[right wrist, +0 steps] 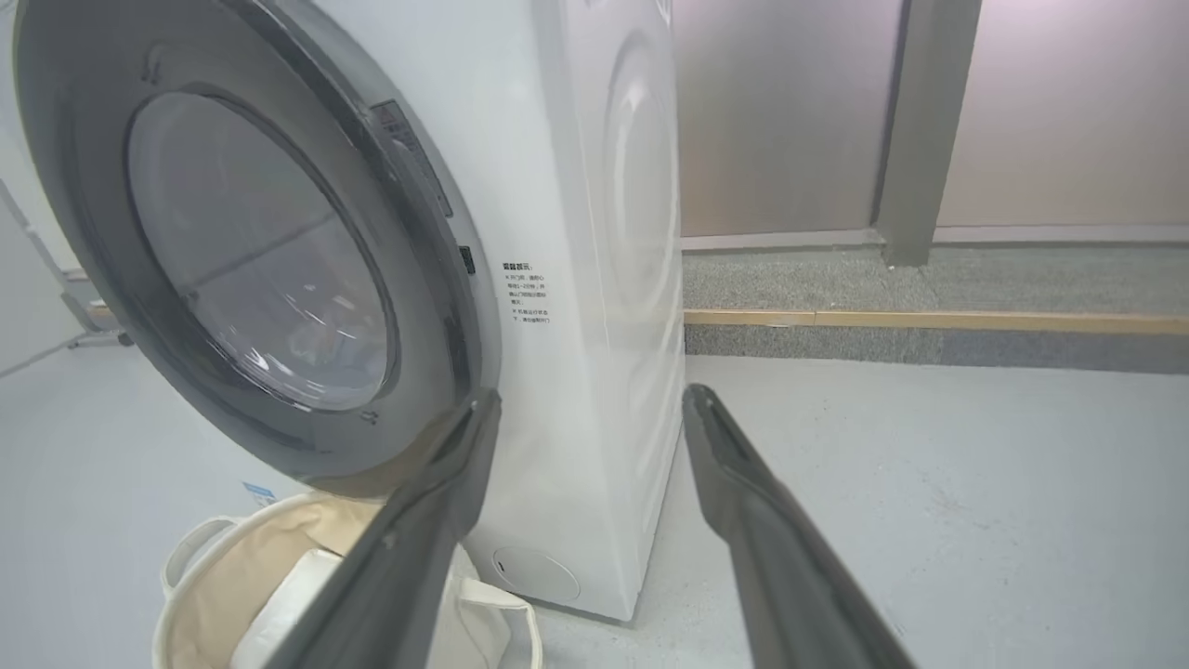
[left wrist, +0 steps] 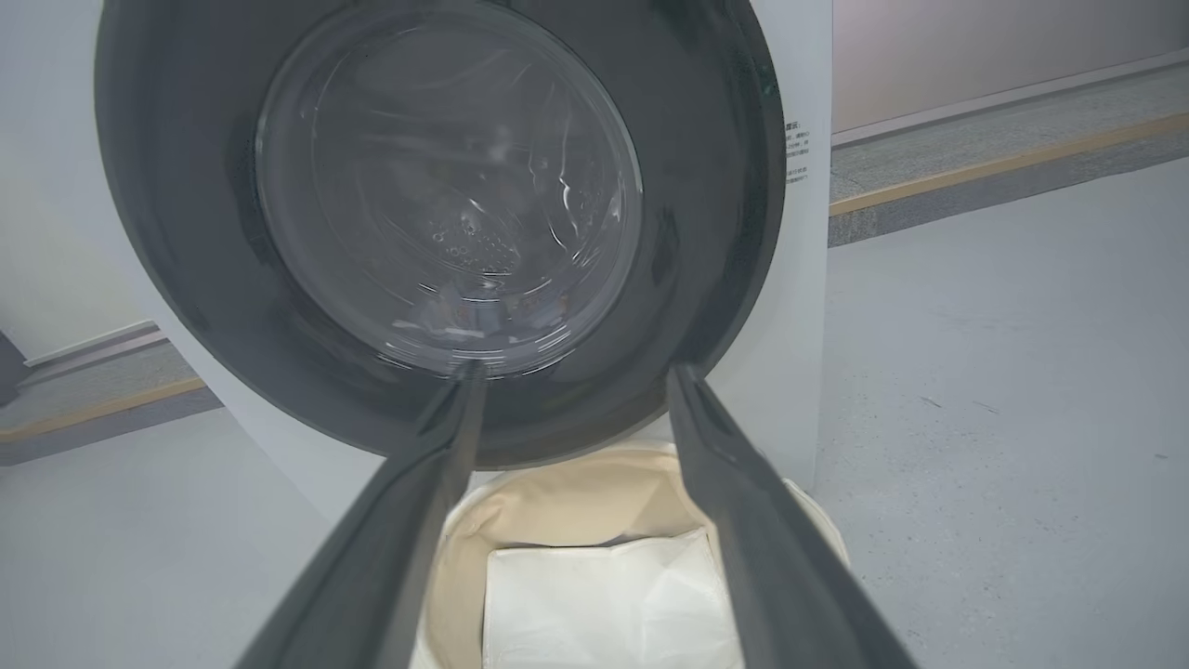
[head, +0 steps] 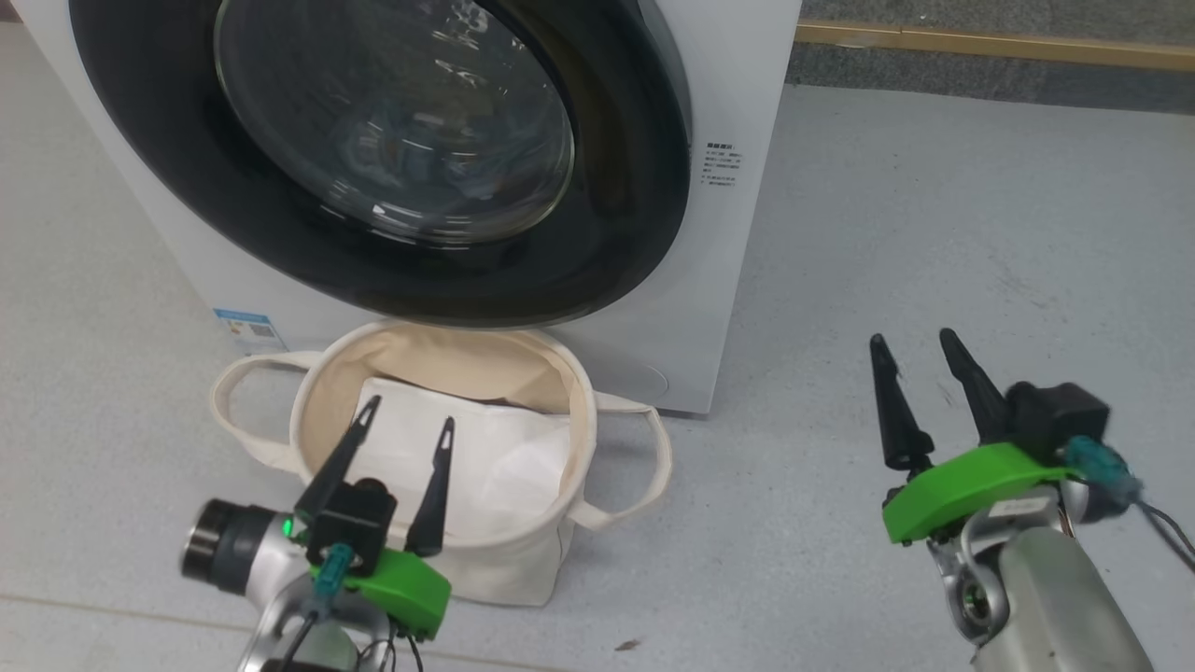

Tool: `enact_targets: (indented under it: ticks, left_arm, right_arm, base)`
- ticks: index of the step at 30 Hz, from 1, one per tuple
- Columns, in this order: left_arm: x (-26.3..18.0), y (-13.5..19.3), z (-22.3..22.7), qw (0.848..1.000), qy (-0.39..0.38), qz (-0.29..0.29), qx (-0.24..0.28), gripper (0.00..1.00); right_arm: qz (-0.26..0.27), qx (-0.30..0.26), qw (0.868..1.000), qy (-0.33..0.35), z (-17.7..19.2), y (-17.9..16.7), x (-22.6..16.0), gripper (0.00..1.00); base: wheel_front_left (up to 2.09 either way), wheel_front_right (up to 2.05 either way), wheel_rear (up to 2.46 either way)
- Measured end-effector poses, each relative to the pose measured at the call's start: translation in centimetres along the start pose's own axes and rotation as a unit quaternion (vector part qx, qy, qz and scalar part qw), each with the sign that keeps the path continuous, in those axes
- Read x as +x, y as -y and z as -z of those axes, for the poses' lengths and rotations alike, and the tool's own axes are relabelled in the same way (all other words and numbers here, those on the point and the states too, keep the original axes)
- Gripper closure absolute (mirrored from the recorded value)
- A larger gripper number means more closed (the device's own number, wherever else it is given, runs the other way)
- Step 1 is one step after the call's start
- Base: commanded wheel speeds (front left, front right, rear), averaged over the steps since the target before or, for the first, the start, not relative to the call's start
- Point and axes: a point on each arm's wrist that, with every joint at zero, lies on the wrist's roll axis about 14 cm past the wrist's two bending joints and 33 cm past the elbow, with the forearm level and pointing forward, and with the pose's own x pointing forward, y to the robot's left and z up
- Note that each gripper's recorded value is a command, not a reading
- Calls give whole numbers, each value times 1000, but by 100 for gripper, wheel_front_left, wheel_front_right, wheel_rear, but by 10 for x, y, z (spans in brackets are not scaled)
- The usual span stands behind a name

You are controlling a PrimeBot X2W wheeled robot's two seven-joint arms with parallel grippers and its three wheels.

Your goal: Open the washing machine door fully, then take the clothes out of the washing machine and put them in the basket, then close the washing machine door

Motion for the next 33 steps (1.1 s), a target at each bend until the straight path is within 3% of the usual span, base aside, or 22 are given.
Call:
enact_targets:
  ticks: [3,15,33]
  left_arm:
    - [0,-7,-2,1000,4,-17,-1,0]
    - [1,-31,4,996,-12,-77,-47,0]
    - [-1,-37,9,995,-17,-88,-53,0]
  right_arm:
    - [11,44,999,-7,3,4,-1,0]
    - [13,44,999,-7,3,5,-1,0]
    - [9,47,999,-8,6,1,1,0]
  base:
    - [0,0,0]
    - [0,0,0]
    - [0,0,0]
